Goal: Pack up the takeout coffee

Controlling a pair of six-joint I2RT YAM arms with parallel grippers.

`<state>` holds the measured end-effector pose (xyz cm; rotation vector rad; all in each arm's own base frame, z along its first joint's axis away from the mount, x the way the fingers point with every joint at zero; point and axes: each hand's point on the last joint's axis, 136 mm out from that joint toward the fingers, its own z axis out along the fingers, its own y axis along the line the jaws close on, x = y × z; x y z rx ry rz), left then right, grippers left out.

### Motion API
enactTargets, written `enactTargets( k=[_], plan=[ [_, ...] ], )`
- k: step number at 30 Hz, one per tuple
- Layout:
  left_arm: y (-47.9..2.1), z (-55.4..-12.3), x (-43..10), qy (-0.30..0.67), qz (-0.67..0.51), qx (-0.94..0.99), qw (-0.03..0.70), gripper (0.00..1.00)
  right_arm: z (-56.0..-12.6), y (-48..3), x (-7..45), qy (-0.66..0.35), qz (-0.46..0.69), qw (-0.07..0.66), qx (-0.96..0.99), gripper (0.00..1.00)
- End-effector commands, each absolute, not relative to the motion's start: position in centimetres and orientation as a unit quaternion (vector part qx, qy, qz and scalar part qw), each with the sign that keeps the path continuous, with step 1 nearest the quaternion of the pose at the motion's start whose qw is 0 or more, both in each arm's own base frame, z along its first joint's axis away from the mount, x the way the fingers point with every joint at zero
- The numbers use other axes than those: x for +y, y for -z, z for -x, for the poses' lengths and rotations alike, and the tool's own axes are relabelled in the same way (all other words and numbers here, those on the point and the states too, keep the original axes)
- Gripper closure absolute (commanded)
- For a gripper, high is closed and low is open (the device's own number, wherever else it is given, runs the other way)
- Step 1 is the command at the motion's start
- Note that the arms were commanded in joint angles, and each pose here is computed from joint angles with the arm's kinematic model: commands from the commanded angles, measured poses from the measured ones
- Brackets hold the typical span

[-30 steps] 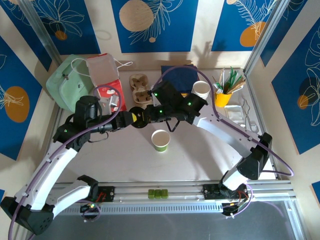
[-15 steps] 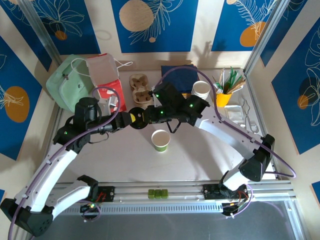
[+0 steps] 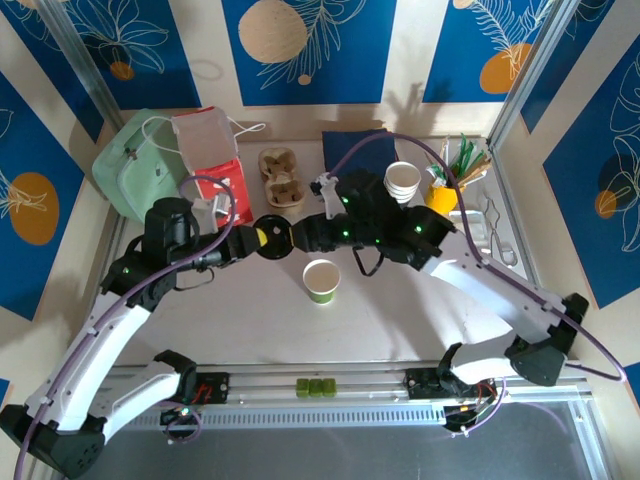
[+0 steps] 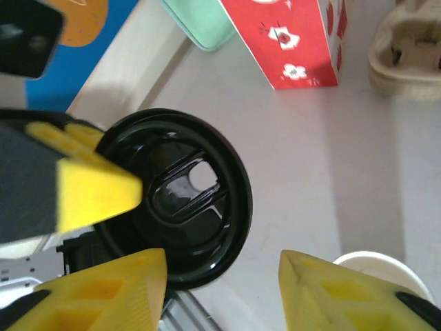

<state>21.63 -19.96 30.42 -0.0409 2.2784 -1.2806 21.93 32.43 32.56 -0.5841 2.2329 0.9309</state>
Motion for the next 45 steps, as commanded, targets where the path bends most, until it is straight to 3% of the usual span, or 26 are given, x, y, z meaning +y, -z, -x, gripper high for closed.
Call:
enactTargets(
  k=[1,11,17,29,45],
  plan=[
    [-31.1,-20.8,-19.0,0.461,0.034,0.848,0.258,0.87,-21.8,-34.8,31.8,-0.353,0.289,0.398,0.796,0.49],
    [-30.4,-19.8,-18.6,0.469,0.072,0.854,0.213,0.87,-20.5,-36.4,29.2,-0.272,0.431,0.544,0.667,0.49],
    [-30.6,-19.3,-18.6,0.479,0.086,0.852,0.194,0.87,-18.5,-35.3,29.8,-0.222,0.545,0.560,0.584,0.52],
    [-30.4,-18.7,-19.3,0.498,0.128,0.848,0.131,0.86,-16.0,-33.6,32.1,-0.128,0.657,0.614,0.418,0.58],
    [-30.7,-19.0,-19.8,0.521,0.152,0.832,0.112,0.88,-16.5,-32.6,35.1,-0.055,0.659,0.645,0.382,0.62]
  ],
)
